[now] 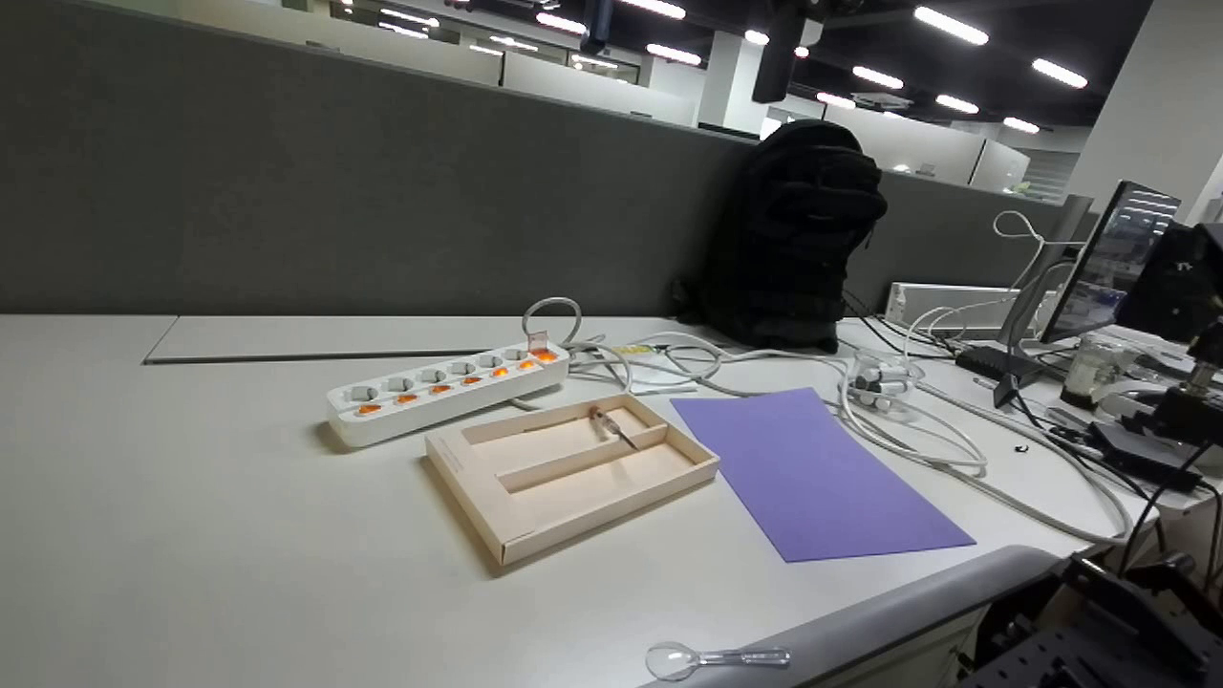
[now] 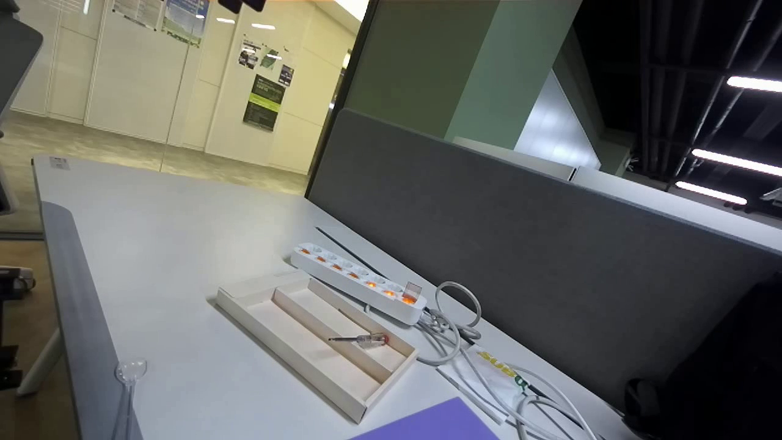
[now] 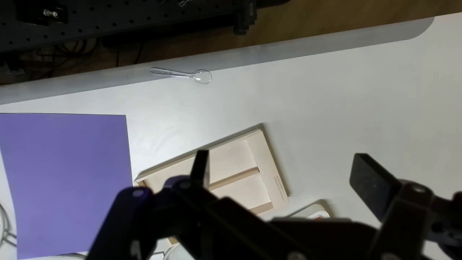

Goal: Remove the screwdriver from the tray.

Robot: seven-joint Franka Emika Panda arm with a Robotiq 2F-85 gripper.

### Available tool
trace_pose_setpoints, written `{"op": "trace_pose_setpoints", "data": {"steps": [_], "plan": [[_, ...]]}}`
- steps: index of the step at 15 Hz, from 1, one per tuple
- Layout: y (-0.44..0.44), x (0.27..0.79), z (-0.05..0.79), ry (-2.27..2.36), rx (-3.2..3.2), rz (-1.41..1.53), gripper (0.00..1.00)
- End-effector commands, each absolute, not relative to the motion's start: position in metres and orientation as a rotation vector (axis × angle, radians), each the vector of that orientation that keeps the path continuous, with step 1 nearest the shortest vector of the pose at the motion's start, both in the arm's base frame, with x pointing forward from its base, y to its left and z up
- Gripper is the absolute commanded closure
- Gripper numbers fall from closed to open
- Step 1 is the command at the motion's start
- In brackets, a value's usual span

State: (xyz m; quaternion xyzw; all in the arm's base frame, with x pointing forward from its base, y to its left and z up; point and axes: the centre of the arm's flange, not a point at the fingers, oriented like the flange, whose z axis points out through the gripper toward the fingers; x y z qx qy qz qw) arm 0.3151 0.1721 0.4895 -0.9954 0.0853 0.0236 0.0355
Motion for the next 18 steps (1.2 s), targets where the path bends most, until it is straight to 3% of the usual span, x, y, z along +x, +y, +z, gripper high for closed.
{"op": "trace_pose_setpoints", "data": {"steps": [1,18], "plan": [[0.172,0.315,0.490,0.261,-3.059,0.073,0.00],[0.142,0.342,0.450,0.443,-3.077,0.053,0.00]]}}
